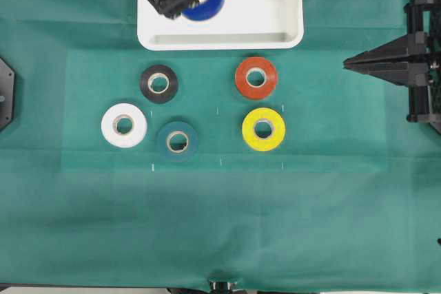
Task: Pick up the tape from a random location and place it into the white case.
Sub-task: 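Carry the blue roll with the left gripper over the white tray, then lower the blue roll into the tray and open the left gripper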
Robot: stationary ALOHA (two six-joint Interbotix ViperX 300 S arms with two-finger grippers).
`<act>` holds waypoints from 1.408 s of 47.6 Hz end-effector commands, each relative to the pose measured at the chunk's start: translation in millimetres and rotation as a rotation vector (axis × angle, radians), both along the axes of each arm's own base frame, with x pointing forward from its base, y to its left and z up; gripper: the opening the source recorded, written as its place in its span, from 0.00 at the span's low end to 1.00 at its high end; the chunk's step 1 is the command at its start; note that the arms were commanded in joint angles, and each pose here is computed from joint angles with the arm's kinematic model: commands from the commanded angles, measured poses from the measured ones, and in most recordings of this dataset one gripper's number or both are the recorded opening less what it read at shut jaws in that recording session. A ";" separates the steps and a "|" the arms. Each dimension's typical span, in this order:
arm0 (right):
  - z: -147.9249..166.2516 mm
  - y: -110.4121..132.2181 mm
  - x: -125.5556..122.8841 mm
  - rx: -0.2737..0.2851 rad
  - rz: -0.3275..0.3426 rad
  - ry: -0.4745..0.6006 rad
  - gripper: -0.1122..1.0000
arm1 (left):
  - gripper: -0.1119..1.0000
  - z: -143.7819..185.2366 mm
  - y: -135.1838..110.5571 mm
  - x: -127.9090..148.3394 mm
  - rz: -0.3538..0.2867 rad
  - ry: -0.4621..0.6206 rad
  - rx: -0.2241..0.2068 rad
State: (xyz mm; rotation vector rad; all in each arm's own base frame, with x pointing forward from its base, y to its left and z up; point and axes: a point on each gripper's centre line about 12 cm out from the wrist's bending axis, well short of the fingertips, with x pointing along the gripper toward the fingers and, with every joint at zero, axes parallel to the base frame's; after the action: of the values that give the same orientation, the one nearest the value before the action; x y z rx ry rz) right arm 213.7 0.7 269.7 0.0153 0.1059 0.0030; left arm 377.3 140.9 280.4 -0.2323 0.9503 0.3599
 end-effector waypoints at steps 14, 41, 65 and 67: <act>4.4 0.3 1.8 -0.003 0.002 -0.011 0.10 | 0.33 20.7 5.7 -5.9 0.017 -0.053 0.021; 4.4 0.3 1.8 -0.003 0.002 -0.011 0.10 | 0.33 20.1 5.7 -6.1 0.018 -0.051 0.021; 2.4 0.3 2.6 -0.005 0.002 -0.003 0.10 | 0.33 4.4 8.1 -6.4 0.025 -0.041 0.016; 2.4 0.7 2.6 -0.005 0.004 -0.003 0.10 | 0.33 -1.0 9.6 -6.3 0.027 -0.038 0.016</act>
State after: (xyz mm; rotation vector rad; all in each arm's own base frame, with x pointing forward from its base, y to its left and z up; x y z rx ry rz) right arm 214.5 0.8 268.2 0.0122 0.1135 0.0032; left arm 372.4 146.9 269.4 -0.2403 0.9519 0.3760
